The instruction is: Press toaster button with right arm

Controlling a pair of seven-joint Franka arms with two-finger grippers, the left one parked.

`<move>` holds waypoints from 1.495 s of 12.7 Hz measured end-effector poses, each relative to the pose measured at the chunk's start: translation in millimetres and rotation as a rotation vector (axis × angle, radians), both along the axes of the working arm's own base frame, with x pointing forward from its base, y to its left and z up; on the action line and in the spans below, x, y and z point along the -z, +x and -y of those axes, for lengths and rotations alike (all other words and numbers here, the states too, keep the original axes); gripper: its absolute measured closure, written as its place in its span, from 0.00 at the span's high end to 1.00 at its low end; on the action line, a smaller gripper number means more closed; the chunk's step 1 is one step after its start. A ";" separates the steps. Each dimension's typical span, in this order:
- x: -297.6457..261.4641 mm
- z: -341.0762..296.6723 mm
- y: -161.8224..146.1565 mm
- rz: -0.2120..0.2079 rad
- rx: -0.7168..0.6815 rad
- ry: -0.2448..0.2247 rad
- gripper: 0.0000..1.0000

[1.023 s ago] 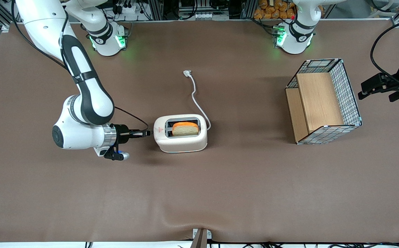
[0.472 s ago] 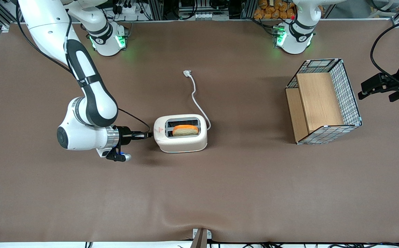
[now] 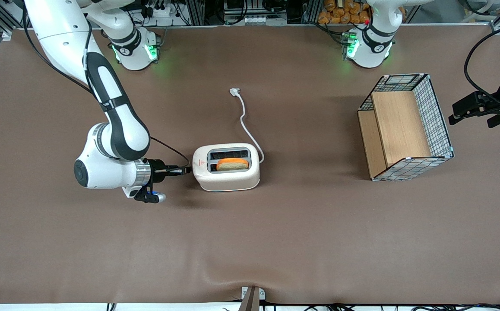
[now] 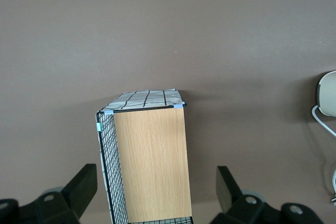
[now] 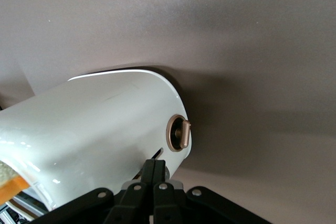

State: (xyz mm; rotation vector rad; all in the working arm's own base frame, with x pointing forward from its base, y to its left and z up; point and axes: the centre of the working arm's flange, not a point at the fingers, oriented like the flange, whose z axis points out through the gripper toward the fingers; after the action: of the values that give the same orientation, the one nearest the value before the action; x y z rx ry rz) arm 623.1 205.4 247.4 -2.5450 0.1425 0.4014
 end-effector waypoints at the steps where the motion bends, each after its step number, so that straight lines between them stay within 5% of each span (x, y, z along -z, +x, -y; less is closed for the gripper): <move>1: 1.2 -0.1 0.3 0.003 0.001 -0.002 0.01; 19: 15.7 -2.5 -1.4 0.042 0.000 -0.019 0.01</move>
State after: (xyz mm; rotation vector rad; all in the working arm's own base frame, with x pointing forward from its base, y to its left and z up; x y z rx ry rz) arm 621.7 207.9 231.7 -2.5698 0.1315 0.3481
